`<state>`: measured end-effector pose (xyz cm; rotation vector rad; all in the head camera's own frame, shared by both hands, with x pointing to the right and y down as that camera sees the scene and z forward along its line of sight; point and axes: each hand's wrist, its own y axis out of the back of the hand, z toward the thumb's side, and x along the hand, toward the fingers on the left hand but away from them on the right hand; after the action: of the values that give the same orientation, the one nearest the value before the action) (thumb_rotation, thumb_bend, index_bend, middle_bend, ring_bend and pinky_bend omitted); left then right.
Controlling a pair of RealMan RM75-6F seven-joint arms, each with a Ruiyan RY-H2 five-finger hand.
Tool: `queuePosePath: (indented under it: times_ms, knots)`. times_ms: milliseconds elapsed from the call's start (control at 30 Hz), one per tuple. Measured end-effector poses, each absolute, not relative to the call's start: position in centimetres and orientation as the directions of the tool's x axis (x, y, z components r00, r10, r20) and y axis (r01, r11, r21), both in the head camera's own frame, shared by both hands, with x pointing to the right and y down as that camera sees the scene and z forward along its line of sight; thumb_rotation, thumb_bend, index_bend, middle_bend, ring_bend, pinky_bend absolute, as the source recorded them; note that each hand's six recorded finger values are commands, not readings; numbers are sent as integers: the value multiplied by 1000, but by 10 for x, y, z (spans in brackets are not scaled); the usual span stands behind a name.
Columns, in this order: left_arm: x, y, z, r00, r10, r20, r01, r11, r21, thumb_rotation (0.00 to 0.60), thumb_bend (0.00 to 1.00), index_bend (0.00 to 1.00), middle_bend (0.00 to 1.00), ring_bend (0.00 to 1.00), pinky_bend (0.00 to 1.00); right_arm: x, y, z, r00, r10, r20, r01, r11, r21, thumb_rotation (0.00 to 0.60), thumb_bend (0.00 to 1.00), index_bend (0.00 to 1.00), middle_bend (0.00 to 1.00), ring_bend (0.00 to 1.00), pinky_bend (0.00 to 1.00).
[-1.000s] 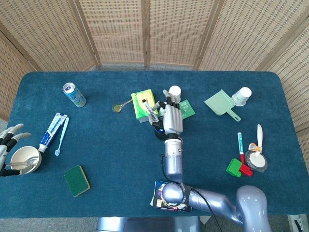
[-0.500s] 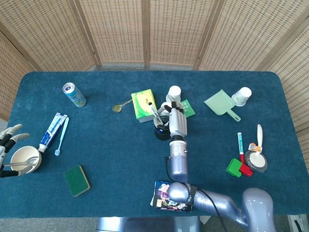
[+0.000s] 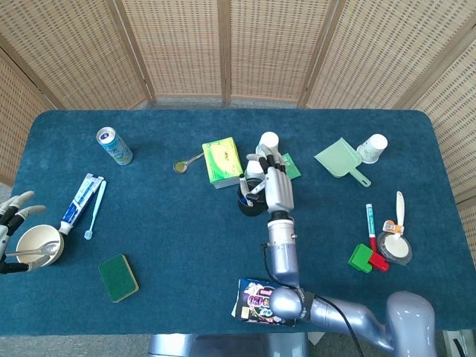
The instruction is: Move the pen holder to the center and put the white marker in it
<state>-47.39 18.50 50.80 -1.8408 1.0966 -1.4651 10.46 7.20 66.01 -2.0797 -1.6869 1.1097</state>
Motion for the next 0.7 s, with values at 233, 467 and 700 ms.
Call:
queuePosePath:
  times_ms: [233,467,700]
  knots:
    - [-471,187,507,92,-849,520,-258,-525,-811,600,71,198,0,0,97,123,75,627,171,932,-320,682,-346,-644,600,355,255,0,0,69]
    - [-471,191,502,100,-856,507,-257,-514,-818,600,70,199,0,0,97,175,82,591,262,936,-234,563,-345,-751,600,297,255,9,0,69]
    - [-473,195,498,91,-865,493,-241,-499,-832,600,71,199,0,0,97,249,105,561,263,953,-149,363,-240,-900,600,53,148,0,0,10]
